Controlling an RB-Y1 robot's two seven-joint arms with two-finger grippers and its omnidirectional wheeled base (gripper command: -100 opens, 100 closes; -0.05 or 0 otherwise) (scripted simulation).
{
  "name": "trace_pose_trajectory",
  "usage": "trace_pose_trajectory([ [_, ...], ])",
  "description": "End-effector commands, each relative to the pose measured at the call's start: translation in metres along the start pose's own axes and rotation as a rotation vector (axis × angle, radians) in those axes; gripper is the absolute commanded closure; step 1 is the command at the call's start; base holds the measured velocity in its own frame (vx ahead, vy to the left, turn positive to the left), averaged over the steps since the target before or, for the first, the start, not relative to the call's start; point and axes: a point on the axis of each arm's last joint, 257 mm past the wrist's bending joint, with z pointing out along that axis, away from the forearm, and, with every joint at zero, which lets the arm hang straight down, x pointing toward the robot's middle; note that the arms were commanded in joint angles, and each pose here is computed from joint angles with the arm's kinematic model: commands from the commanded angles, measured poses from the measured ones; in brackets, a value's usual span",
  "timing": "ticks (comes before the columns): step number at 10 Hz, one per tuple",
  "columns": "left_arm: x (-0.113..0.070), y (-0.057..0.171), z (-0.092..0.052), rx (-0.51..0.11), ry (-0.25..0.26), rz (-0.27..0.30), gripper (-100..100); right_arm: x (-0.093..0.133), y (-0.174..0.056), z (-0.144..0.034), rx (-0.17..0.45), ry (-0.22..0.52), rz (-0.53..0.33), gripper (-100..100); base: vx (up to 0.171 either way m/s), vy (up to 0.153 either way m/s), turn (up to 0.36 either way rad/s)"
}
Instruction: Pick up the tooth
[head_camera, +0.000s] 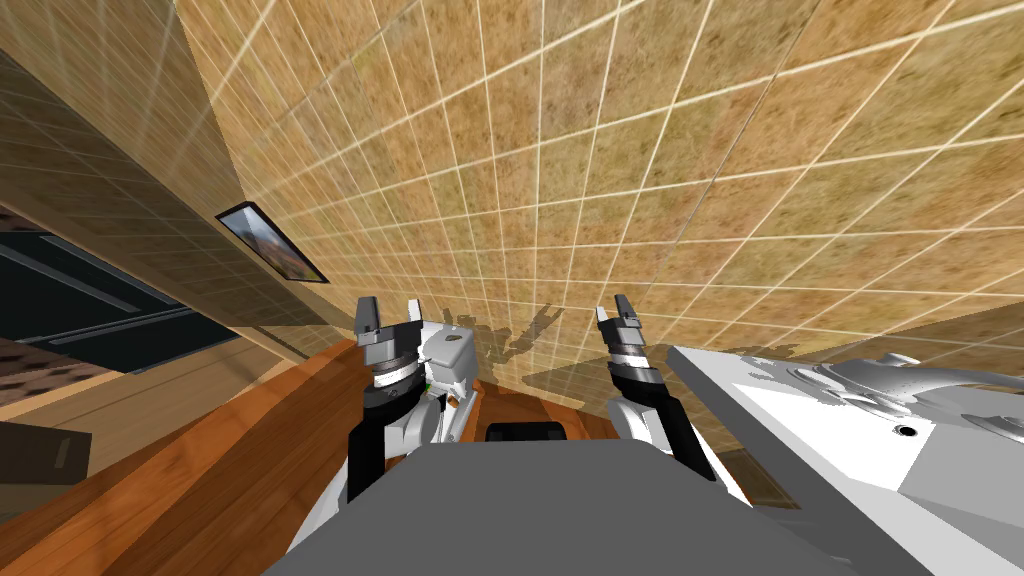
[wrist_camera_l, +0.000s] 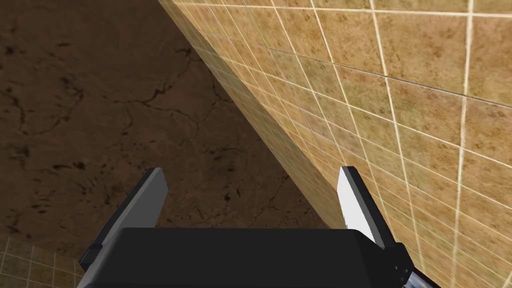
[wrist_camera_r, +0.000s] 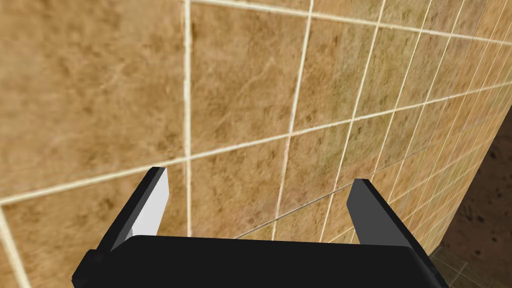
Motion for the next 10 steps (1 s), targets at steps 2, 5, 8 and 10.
trace_pose_trajectory([
  [2,0.01,0.017,0.0,-0.037,0.056,0.002,-100,0.0,0.0,0.0,0.0,0.0,0.0,0,-0.013,0.015,-0.02],
  [5,0.025,0.058,-0.004,-0.129,0.143,0.011,-100,0.0,0.0,0.0,0.0,0.0,0.0,0,-0.038,0.043,-0.043],
  [8,0.035,0.093,-0.007,-0.207,0.203,0.024,-100,0.0,0.0,0.0,0.0,0.0,0.0,0,-0.034,0.038,-0.035],
  [10,0.038,0.119,-0.011,-0.27,0.232,0.036,-100,0.0,0.0,0.0,0.0,0.0,0.0,0,-0.032,0.039,-0.028],
])
